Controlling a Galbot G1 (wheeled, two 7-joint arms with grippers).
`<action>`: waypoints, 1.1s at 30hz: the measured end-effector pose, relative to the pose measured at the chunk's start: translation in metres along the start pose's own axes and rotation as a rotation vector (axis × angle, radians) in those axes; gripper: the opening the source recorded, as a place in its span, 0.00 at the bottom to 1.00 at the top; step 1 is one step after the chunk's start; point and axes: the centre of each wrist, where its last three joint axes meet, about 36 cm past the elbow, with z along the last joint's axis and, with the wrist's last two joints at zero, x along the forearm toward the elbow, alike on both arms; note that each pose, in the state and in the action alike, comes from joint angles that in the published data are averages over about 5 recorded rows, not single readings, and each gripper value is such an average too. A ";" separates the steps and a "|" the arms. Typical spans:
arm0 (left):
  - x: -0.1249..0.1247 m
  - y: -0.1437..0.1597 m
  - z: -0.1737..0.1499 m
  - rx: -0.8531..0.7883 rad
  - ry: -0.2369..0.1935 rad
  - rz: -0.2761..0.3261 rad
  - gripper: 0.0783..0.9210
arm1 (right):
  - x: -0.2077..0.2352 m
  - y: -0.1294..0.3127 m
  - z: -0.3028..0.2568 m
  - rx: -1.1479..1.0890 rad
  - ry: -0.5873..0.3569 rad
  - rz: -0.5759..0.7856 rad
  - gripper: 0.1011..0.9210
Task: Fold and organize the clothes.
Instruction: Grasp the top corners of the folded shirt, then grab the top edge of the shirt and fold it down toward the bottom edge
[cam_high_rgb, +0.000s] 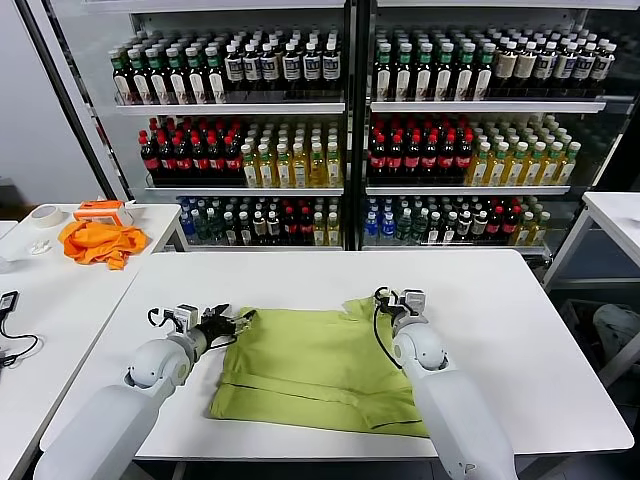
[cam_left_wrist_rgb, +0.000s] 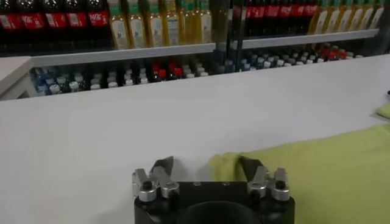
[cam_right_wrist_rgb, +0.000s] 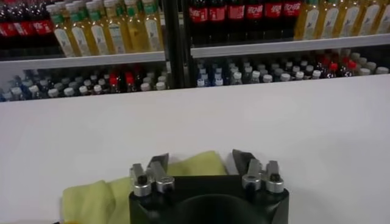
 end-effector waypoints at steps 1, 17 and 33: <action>0.000 0.000 0.000 0.002 -0.001 0.002 0.59 | 0.000 0.000 0.000 0.000 0.000 -0.001 0.48; 0.006 -0.011 0.009 0.026 -0.035 0.047 0.03 | 0.013 -0.008 0.000 0.028 -0.048 -0.040 0.00; 0.052 -0.023 0.017 0.063 -0.133 0.076 0.00 | 0.090 -0.032 0.002 0.042 -0.121 -0.101 0.00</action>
